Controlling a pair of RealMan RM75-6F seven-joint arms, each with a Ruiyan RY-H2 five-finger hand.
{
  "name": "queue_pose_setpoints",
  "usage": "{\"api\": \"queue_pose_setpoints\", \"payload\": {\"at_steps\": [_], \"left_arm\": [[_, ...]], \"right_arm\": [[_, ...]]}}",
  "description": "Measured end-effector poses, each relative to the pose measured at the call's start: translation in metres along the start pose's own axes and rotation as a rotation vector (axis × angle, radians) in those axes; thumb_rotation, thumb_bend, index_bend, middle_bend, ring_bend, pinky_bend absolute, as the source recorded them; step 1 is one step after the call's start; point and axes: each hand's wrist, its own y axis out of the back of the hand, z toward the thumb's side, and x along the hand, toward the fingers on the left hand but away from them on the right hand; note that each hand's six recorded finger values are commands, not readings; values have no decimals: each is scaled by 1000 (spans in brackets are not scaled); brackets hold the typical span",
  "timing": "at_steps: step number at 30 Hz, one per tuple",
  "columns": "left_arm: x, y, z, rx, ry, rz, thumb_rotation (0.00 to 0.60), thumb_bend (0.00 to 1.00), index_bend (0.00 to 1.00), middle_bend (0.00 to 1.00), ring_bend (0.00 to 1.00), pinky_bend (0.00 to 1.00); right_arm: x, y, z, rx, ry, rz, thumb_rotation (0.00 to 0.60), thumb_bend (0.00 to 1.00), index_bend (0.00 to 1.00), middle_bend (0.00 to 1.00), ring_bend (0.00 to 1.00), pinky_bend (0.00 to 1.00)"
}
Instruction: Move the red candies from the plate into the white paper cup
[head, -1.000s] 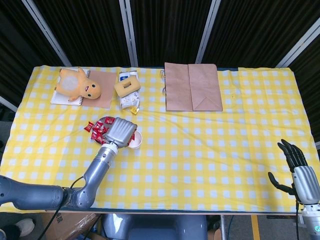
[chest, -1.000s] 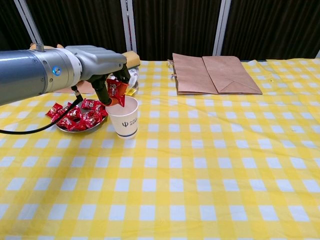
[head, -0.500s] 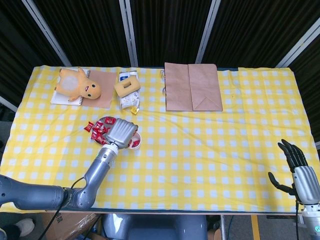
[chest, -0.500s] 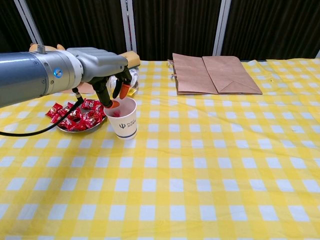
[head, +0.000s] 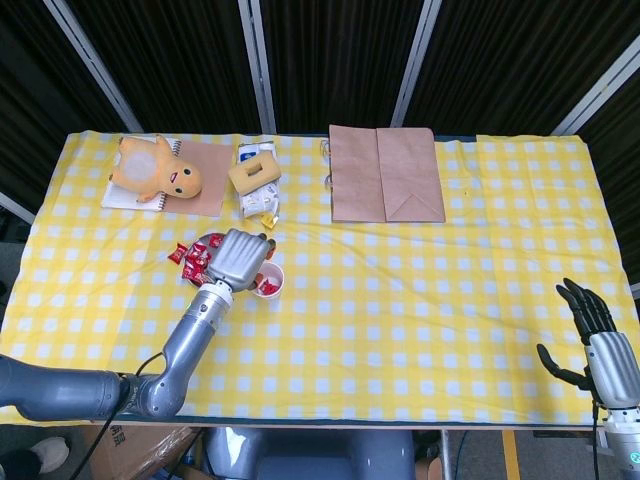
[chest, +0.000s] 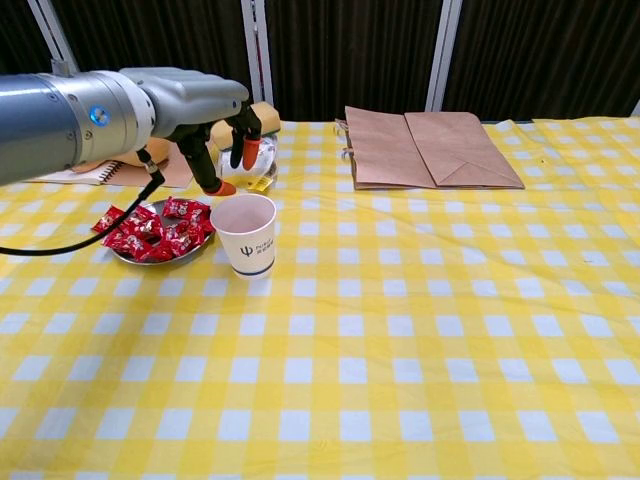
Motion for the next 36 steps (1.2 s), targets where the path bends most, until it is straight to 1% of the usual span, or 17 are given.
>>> {"api": "queue_pose_setpoints", "payload": {"at_steps": [4, 7, 14, 20, 26, 32, 36], "left_arm": [[-4, 5, -17, 16, 25, 2, 600, 257, 397, 369, 958, 956], [-10, 2, -36, 46, 52, -20, 600, 253, 389, 367, 958, 956], [-23, -23, -81, 70, 139, -97, 600, 243, 377, 365, 958, 956], [-26, -43, -104, 105, 185, -155, 600, 227, 360, 337, 958, 956], [-19, -63, -113, 115, 222, -208, 600, 221, 357, 336, 958, 956], [-9, -78, -108, 122, 225, -238, 600, 220, 355, 334, 958, 956], [-4, -84, -105, 128, 225, -246, 600, 221, 343, 318, 958, 956]], "right_arm": [[0, 0, 0, 1, 2, 1, 600, 424, 0, 0, 0, 0], [0, 0, 0, 2, 2, 1, 600, 424, 0, 0, 0, 0], [0, -1, 1, 3, 3, 2, 600, 424, 0, 0, 0, 0], [0, -2, 1, 5, 2, 4, 600, 424, 0, 0, 0, 0], [0, -2, 0, 5, -2, 4, 600, 423, 0, 0, 0, 0], [0, -1, 0, 2, -4, 3, 600, 424, 0, 0, 0, 0], [0, -1, 0, 0, -3, 5, 600, 424, 0, 0, 0, 0]]}}
